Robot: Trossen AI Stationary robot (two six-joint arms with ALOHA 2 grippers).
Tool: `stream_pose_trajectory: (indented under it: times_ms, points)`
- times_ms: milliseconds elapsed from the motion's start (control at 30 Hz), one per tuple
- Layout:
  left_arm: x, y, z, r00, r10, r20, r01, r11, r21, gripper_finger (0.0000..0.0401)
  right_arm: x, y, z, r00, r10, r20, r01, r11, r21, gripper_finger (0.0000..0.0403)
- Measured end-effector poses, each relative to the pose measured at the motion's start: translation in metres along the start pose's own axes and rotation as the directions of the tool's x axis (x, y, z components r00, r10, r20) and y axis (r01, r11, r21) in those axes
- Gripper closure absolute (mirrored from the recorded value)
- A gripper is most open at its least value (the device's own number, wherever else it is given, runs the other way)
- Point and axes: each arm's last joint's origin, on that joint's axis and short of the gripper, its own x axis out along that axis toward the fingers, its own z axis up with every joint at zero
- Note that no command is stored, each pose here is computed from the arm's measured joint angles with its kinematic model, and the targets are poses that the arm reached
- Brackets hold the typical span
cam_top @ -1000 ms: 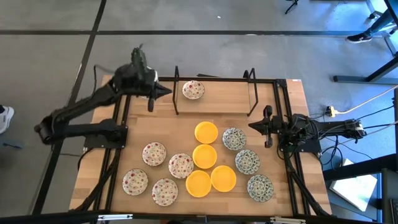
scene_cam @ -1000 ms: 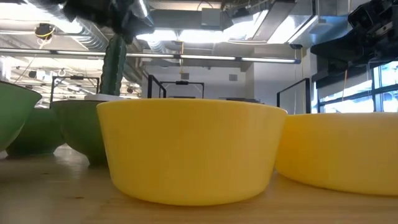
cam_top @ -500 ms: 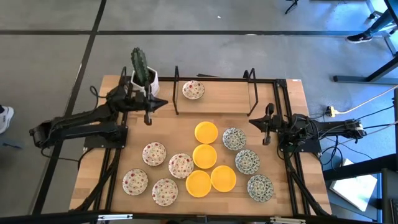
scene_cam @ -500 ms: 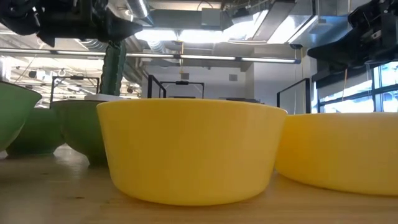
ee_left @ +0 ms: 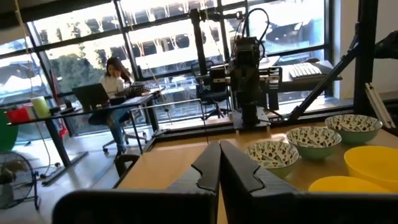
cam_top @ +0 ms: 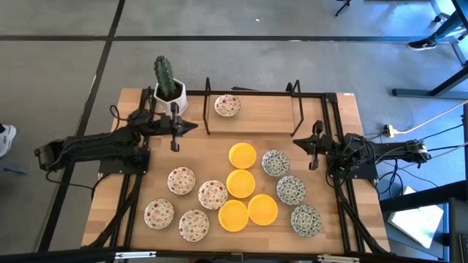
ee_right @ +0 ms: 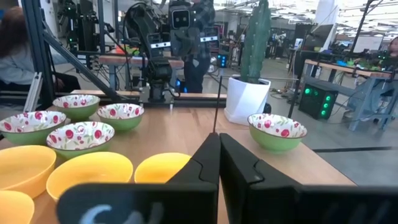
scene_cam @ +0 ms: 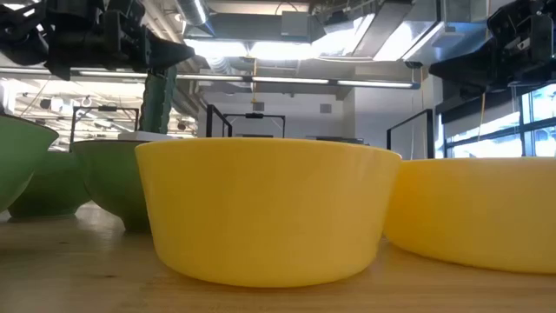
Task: Pick & Place Mini bowls
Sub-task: Put the yellow bowl on the shelf
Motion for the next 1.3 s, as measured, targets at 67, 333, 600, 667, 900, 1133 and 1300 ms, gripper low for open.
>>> stream_pose_trajectory:
  times_ms: [67,333,600,667,900,1133,1300]
  points:
    - [0.001,0.0,-0.003,1.0,-0.005,-0.02,0.005,1.0,-0.008,0.0399,0.0,0.0,0.0,1.0,0.0,0.003,0.0,1.0,0.007,0.0397]
    - [0.006,-0.002,-0.019,0.989,-0.034,-0.14,0.026,0.998,-0.058,0.04,0.0,0.001,-0.003,0.999,0.023,-0.026,-0.021,0.998,0.062,0.0397]
    - [0.016,-0.014,-0.026,0.978,-0.122,-0.172,0.115,0.992,-0.053,0.04,0.0,0.002,-0.007,0.996,0.052,-0.072,-0.046,0.995,0.084,0.0397]
    - [0.017,-0.016,-0.025,0.978,-0.133,-0.158,0.128,0.991,-0.039,0.0398,0.0,0.002,-0.006,0.997,0.051,-0.06,-0.043,0.991,0.123,0.0396]
    - [0.017,-0.017,-0.022,0.982,-0.134,-0.132,0.13,0.991,-0.042,0.0399,0.005,0.003,0.0,0.998,0.048,-0.048,-0.04,0.986,0.162,0.0399]
    - [0.018,-0.016,-0.019,0.987,-0.127,-0.099,0.125,0.992,-0.03,0.0394,0.034,0.007,0.036,0.982,0.058,-0.181,-0.027,0.985,0.171,0.04]
    - [0.018,-0.016,-0.018,0.988,-0.125,-0.088,0.124,0.992,-0.025,0.0396,0.078,0.015,0.067,0.925,0.059,-0.376,-0.012,0.992,0.126,0.0391]
